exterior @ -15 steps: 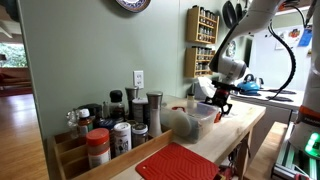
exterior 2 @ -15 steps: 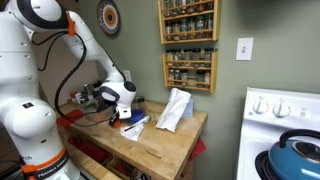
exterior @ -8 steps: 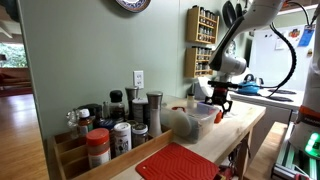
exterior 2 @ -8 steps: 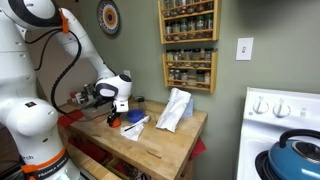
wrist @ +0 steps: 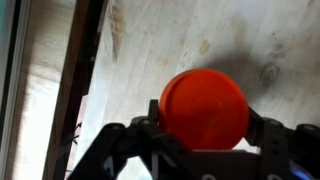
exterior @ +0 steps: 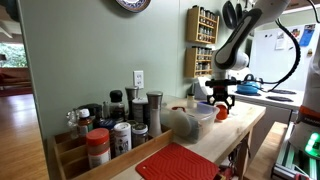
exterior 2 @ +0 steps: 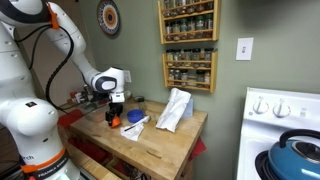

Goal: Flip the orange bowl anticlockwise twice to position it upright and then pick it up and put it in the blue bowl

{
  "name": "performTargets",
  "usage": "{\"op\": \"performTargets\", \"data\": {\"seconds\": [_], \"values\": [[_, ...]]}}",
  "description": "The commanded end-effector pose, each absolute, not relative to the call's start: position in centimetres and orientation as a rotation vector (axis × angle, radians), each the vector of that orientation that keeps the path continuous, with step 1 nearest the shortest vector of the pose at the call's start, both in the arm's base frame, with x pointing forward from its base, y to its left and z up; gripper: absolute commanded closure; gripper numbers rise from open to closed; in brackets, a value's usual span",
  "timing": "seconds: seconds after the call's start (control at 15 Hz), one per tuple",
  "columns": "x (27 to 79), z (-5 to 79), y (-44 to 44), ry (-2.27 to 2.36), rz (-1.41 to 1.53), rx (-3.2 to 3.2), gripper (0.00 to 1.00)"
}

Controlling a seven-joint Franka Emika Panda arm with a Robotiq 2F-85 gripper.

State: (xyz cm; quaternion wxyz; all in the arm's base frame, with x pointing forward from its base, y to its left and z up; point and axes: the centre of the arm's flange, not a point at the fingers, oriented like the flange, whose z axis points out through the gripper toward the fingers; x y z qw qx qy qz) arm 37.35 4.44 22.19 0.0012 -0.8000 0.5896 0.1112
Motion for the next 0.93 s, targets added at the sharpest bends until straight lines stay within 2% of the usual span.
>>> {"op": "performTargets", "data": {"seconds": [0.0, 0.87], "values": [[37.0, 24.2, 5.6, 1.950, 0.230, -2.611, 0.51], [38.1, 22.2, 7.5, 2.091, -0.133, -2.633, 0.51]]}}
